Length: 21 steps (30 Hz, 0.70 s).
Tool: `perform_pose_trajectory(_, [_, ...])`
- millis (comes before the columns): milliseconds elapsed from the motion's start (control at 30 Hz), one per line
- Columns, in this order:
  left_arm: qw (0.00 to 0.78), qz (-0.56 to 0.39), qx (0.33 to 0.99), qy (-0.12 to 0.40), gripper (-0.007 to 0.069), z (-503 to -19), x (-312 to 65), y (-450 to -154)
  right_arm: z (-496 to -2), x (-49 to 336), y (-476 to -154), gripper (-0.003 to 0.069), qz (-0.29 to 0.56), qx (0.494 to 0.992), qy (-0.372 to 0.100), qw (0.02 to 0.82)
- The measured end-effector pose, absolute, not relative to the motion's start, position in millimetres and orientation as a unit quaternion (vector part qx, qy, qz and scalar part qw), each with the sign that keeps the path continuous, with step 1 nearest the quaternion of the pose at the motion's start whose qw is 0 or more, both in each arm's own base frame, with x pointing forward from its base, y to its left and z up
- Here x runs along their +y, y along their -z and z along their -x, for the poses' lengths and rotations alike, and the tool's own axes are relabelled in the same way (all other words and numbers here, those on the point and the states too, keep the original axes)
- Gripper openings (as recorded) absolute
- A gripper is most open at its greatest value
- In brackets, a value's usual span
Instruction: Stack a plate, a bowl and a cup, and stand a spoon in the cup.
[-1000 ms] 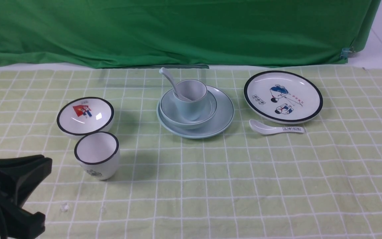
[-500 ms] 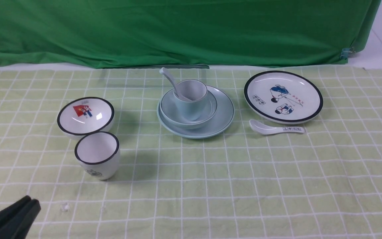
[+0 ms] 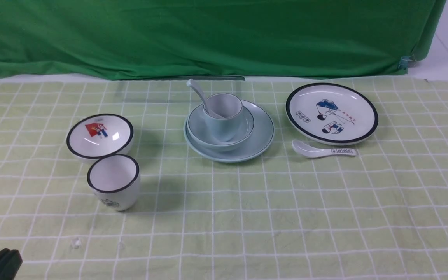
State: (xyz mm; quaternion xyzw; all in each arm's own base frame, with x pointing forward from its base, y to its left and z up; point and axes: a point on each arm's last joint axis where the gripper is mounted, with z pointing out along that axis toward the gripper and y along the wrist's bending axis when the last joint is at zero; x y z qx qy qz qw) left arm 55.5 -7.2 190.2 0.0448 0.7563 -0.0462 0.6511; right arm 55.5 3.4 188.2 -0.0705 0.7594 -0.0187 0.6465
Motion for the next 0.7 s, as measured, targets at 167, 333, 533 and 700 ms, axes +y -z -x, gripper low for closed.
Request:
perform_pose_trajectory(167, [0.652, -0.054, 0.756, 0.03, -0.0007, -55.6, -6.5, -190.2, -55.5, 3.4, -188.2, 0.0139, 0.07, 0.759, 0.019, 0.647])
perform_pose_trajectory(333, [0.652, -0.064, 0.755, 0.021, -0.0007, -55.6, -6.5, -190.2, -55.5, 3.4, -188.2, 0.0151, 0.07, 0.759, 0.019, 0.647])
perform_pose_trajectory(533, [0.652, -0.065, 0.755, 0.02, -0.0007, -55.6, -6.5, -190.2, -55.5, 3.4, -188.2, 0.0165, 0.07, 0.759, 0.019, 0.647])
perform_pose_trajectory(700, [0.652, -0.066, 0.755, 0.02, -0.0007, -55.6, -6.5, -190.2, -55.5, 3.4, -188.2, 0.0176, 0.07, 0.759, 0.019, 0.647])
